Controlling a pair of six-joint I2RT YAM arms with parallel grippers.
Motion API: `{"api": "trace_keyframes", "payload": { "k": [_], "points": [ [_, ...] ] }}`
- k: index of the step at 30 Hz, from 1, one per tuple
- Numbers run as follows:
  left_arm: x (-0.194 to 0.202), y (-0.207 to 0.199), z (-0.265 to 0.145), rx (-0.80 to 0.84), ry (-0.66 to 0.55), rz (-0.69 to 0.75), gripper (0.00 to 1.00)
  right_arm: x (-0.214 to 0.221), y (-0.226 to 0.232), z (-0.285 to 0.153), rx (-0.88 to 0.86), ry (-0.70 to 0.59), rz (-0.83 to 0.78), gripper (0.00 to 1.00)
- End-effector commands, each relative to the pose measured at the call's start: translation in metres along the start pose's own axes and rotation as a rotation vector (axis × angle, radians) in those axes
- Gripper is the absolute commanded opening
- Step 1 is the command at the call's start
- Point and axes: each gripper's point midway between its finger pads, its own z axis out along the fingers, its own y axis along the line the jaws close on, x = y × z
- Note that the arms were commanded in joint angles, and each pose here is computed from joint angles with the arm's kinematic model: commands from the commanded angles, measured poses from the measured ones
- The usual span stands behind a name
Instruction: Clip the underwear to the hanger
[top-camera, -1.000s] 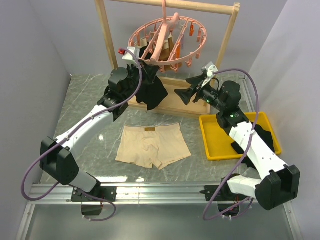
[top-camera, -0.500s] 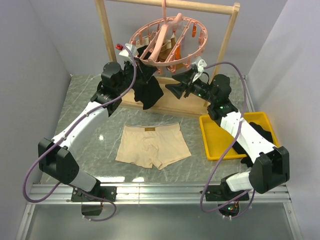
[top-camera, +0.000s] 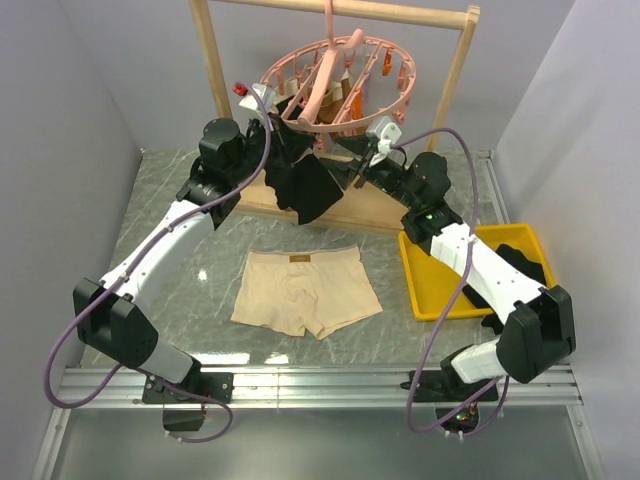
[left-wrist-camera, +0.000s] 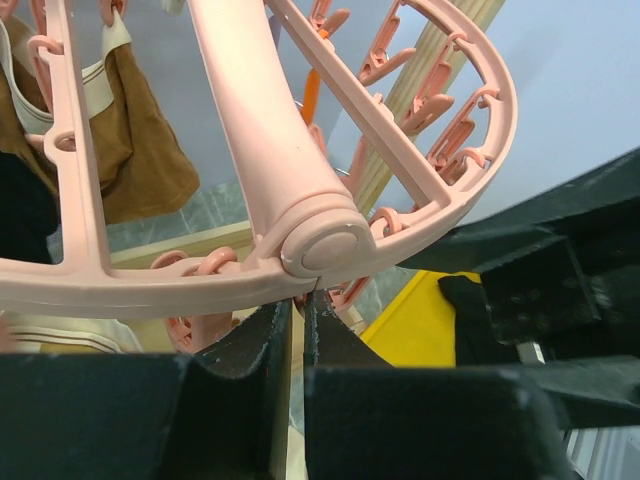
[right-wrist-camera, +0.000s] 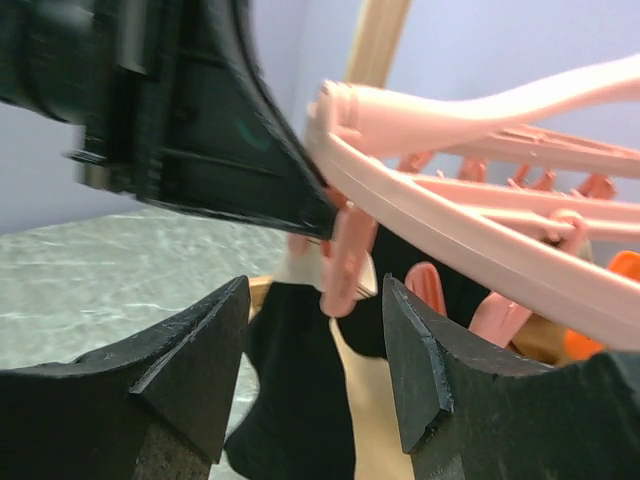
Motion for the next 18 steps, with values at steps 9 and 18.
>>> {"api": "trace_keyframes", "payload": {
  "k": [9, 18],
  "points": [
    [-0.016, -0.03, -0.012, 0.14, 0.014, 0.031, 0.0, -0.011, -0.013, 0.021, 0.019, -0.049, -0.046, 0.61],
    [-0.009, -0.03, -0.016, 0.141, 0.046, 0.036, 0.0, -0.019, -0.005, 0.033, 0.002, -0.072, -0.056, 0.54]
  ]
}}
